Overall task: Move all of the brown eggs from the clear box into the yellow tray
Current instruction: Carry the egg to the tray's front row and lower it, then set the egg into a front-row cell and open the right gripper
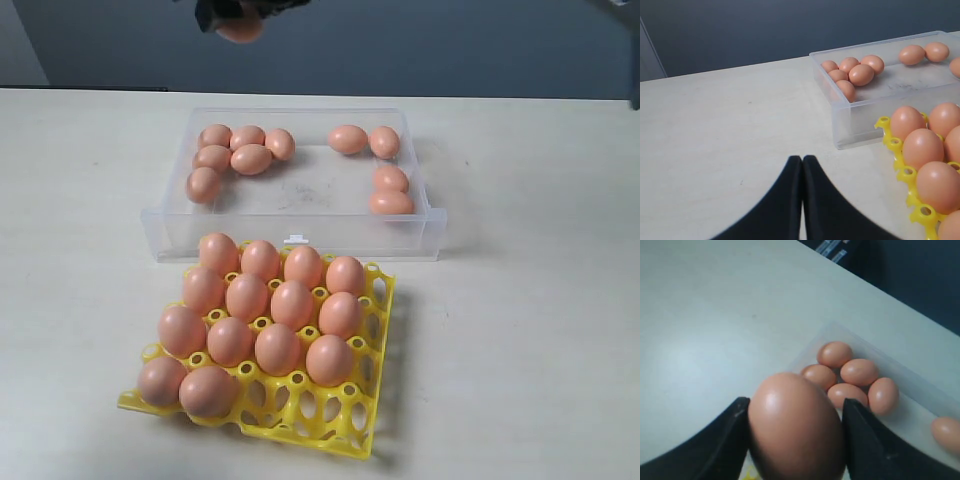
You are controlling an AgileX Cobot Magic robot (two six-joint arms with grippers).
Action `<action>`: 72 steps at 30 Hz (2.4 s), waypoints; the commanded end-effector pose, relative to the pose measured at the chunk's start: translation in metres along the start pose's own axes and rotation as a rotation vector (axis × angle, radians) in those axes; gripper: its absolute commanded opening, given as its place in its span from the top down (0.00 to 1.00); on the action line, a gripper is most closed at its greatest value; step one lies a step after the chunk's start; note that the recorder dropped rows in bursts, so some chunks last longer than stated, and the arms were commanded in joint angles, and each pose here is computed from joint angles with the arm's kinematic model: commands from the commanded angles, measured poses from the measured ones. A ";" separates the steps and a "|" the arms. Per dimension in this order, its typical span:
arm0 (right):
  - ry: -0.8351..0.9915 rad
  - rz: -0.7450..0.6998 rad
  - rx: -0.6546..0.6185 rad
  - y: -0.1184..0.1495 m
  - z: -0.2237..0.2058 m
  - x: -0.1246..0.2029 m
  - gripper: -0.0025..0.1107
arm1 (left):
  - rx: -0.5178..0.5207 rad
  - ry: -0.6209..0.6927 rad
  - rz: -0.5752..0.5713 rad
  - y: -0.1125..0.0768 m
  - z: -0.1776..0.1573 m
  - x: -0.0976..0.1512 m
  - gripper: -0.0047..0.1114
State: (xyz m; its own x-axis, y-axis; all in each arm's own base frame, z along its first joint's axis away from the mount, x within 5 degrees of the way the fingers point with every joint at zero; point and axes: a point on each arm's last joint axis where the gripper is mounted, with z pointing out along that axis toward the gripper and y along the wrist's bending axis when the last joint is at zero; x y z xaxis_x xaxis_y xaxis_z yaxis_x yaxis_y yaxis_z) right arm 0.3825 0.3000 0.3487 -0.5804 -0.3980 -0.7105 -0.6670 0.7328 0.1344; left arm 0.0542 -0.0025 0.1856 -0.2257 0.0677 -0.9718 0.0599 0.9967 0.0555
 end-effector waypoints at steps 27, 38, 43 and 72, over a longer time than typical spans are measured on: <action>-0.385 0.005 -0.123 0.102 -0.047 0.254 0.98 | 0.004 -0.010 0.001 0.000 0.000 0.000 0.96; -0.402 -0.038 -0.171 0.128 -0.022 0.274 0.98 | 0.004 -0.010 0.001 0.000 0.000 0.000 0.96; -0.364 -0.005 -0.156 0.133 -0.010 0.286 0.98 | 0.004 -0.010 0.001 0.000 0.000 0.000 0.96; -0.126 0.099 -0.097 0.120 -0.008 0.328 0.93 | 0.032 -0.011 0.007 -0.002 0.000 0.000 0.96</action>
State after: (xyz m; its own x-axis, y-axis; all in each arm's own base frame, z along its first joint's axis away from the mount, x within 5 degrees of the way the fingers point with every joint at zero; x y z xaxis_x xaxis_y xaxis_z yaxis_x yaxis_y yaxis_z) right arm 0.1084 0.2532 0.1368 -0.5953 -0.2495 -0.7638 -0.6487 0.7102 0.2735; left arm 0.0541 -0.0040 0.1856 -0.2239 0.0735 -0.9718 0.0857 0.9948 0.0555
